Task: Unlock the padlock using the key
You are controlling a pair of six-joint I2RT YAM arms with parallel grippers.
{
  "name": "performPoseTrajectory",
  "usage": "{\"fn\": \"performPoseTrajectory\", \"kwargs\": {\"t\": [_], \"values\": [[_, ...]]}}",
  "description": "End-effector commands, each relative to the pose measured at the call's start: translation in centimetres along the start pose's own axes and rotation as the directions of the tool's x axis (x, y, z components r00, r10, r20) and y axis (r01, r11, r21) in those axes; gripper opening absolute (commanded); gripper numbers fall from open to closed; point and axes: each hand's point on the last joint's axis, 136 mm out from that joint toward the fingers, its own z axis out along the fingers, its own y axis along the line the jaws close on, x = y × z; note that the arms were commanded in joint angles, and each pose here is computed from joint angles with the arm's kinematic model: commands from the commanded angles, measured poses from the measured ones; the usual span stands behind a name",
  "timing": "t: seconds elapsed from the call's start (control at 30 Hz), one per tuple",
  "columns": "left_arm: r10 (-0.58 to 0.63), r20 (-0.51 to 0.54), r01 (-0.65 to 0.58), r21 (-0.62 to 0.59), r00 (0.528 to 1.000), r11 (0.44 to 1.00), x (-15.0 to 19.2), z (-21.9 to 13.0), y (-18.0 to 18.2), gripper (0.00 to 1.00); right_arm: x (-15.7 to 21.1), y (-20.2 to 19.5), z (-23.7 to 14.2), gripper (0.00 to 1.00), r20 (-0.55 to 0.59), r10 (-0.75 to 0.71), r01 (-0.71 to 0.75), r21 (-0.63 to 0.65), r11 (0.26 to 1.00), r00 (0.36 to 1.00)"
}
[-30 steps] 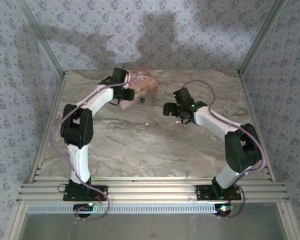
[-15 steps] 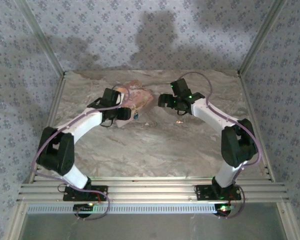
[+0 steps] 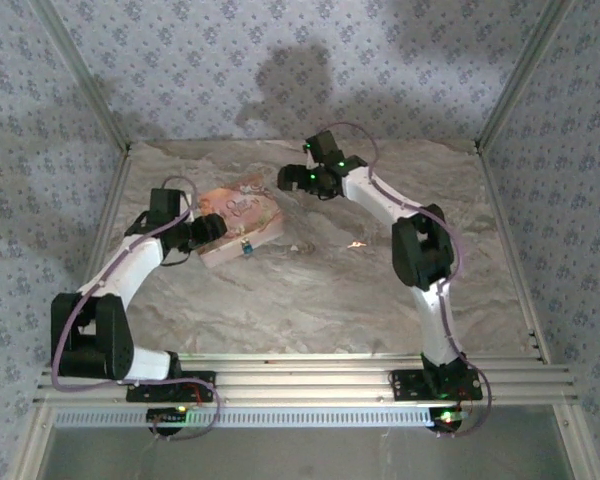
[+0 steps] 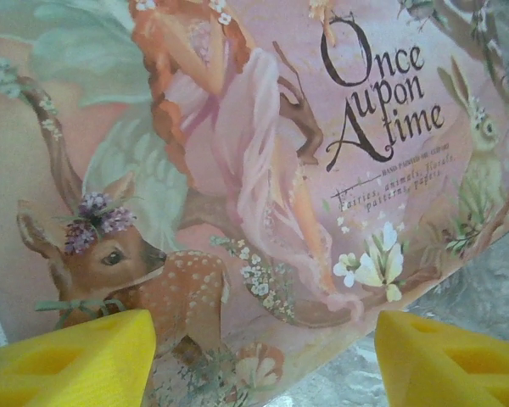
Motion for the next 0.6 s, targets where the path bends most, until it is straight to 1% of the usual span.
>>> {"fn": "performPoseTrajectory", "kwargs": {"t": [0.0, 0.07, 0.2, 0.27, 0.37, 0.4, 0.47, 0.57], "values": [[-0.082, -0.034, 0.083, 0.024, 0.996, 0.996, 1.4, -0.9, 0.4, 0.7, 1.2, 2.9, 1.7, 0.94, -0.075, -0.017, 0.01, -0.094, 0.996, 0.997], [-0.087, -0.007, 0.087, 0.028, 0.996, 0.996, 1.1, -2.0, 0.4, 0.71, 1.7, 4.2, 2.5, 0.93, -0.083, -0.033, 0.023, -0.119, 0.993, 0.996], [-0.115, 0.045, 0.115, 0.018, 0.992, 0.993, 0.3, -4.4, 1.4, 0.72, 3.3, 5.4, 3.5, 0.91, -0.111, -0.057, 0.042, -0.132, 0.99, 0.992], [-0.146, 0.07, 0.146, 0.001, 0.987, 0.989, 0.0, -5.5, 2.4, 0.72, 4.2, 5.5, 3.9, 0.9, -0.129, -0.063, 0.046, -0.131, 0.99, 0.99], [-0.201, 0.08, 0.204, -0.032, 0.976, 0.979, 0.2, -5.8, 4.6, 0.73, 4.9, 5.7, 4.3, 0.87, -0.141, -0.068, 0.049, -0.135, 0.99, 0.988], [-0.227, 0.068, 0.229, -0.037, 0.972, 0.973, 0.6, -5.6, 5.3, 0.73, 5.1, 5.7, 4.4, 0.85, -0.145, -0.068, 0.048, -0.139, 0.989, 0.987], [-0.274, 0.043, 0.274, -0.009, 0.961, 0.962, 1.0, -5.0, 6.0, 0.73, 5.5, 5.9, 4.5, 0.79, -0.154, -0.073, 0.051, -0.142, 0.989, 0.985], [-0.299, 0.018, 0.299, 0.027, 0.954, 0.954, 1.6, -3.9, 6.2, 0.7, 6.1, 5.8, 4.4, 0.68, -0.171, -0.079, 0.055, -0.141, 0.989, 0.982]]}}
